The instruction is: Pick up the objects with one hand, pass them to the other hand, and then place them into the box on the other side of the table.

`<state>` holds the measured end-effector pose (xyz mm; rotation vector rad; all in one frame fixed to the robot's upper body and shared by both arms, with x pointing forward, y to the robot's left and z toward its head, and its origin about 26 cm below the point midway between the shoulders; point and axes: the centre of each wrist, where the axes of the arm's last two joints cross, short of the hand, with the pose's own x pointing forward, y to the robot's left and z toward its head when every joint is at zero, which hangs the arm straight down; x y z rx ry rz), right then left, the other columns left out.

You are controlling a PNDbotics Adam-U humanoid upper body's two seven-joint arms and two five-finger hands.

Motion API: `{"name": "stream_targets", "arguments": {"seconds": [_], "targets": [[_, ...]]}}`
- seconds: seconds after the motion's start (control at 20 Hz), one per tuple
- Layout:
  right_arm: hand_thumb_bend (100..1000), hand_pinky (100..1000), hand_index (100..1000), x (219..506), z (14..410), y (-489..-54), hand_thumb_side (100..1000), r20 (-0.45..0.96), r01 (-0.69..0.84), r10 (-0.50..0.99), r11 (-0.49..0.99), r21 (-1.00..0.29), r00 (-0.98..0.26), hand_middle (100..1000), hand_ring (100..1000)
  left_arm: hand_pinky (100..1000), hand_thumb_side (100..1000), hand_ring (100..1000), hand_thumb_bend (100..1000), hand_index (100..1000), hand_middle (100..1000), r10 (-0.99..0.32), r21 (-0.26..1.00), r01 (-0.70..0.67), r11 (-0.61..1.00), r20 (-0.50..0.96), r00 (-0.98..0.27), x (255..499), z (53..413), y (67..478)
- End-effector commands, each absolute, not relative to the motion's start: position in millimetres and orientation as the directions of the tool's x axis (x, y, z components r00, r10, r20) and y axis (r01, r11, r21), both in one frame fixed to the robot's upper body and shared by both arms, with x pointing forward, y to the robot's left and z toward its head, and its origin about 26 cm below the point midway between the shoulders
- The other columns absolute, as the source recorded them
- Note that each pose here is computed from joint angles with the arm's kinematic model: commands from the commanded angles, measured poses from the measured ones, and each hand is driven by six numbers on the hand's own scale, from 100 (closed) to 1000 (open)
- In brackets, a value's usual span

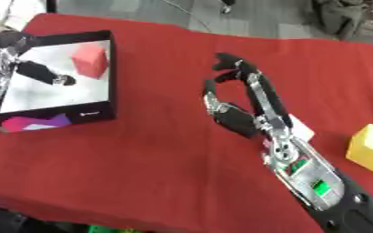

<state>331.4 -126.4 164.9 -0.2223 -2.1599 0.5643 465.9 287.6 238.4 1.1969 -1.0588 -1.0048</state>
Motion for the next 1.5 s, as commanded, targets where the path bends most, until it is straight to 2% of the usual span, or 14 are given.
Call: {"name": "stream_targets", "arguments": {"seconds": [0.05,0.1,0.15,0.2,0.3,0.45,0.55,0.7,0.85,1.25,1.5], "targets": [[100,928,864,330.1,175.2,-129.0,333,0.695,-0.03,0.348,0.883,-0.469,-0.629,720,694,906,433,835,732,890,810,-0.97,0.996,-0.012,0.091,0.092,0.224,463.8,254.0,295.2],[100,928,864,330.0,175.4,-128.9,332,0.695,-0.03,0.348,0.883,-0.469,-0.63,720,694,899,420,821,662,882,803,-0.97,0.995,-0.03,0.093,0.098,0.221,462.5,256.1,294.7],[100,928,864,329.9,175.9,-128.9,332,0.694,-0.03,0.347,0.883,-0.469,-0.631,720,694,885,440,794,534,865,790,-0.971,0.993,-0.058,0.099,0.109,0.213,460.4,259.2,293.5],[100,928,864,329.7,176.6,-128.9,332,0.693,-0.03,0.347,0.883,-0.469,-0.633,720,694,869,503,761,475,848,777,-0.971,0.989,-0.099,0.113,0.131,0.2,457.1,263.5,291.6],[100,928,865,329.3,178.6,-129.3,322,0.689,-0.029,0.348,0.881,-0.472,-0.636,721,696,855,588,712,388,812,767,-0.97,0.967,-0.197,0.161,0.192,0.151,447.9,273.8,285.7],[100,928,868,328.9,185.1,-130.8,313,0.676,-0.024,0.355,0.875,-0.483,-0.646,726,698,845,626,652,285,770,762,-0.95,0.897,-0.329,0.296,0.312,-0.004,428.5,287.9,274.4],[100,928,871,328.6,191.2,-132.9,319,0.67,-0.02,0.36,0.872,-0.489,-0.649,731,701,829,634,620,238,756,757,-0.907,0.829,-0.369,0.42,0.398,-0.139,414.3,292.8,268.9],[100,928,878,328.0,204.0,-139.2,325,0.659,-0.011,0.373,0.866,-0.5,-0.653,738,707,815,641,599,215,741,747,-0.809,0.724,-0.364,0.586,0.499,-0.311,396.8,293.2,262.2],[100,928,879,326.9,219.7,-150.2,350,0.651,0.001,0.394,0.856,-0.517,-0.649,742,715,807,641,586,202,729,739,-0.726,0.649,-0.334,0.684,0.554,-0.408,384.6,291.6,257.4],[100,931,888,325.4,256.9,-201.5,394,0.65,-0.025,0.517,0.772,-0.635,-0.558,774,751,793,633,564,191,706,719,-0.591,0.51,-0.307,0.803,0.621,-0.515,359.5,289.8,250.0],[100,933,892,322.5,274.7,-236.7,379,0.618,-0.047,0.609,0.692,-0.72,-0.498,783,766,787,642,557,191,711,713,-0.541,0.457,-0.296,0.839,0.637,-0.549,345.8,287.6,247.8]]}}
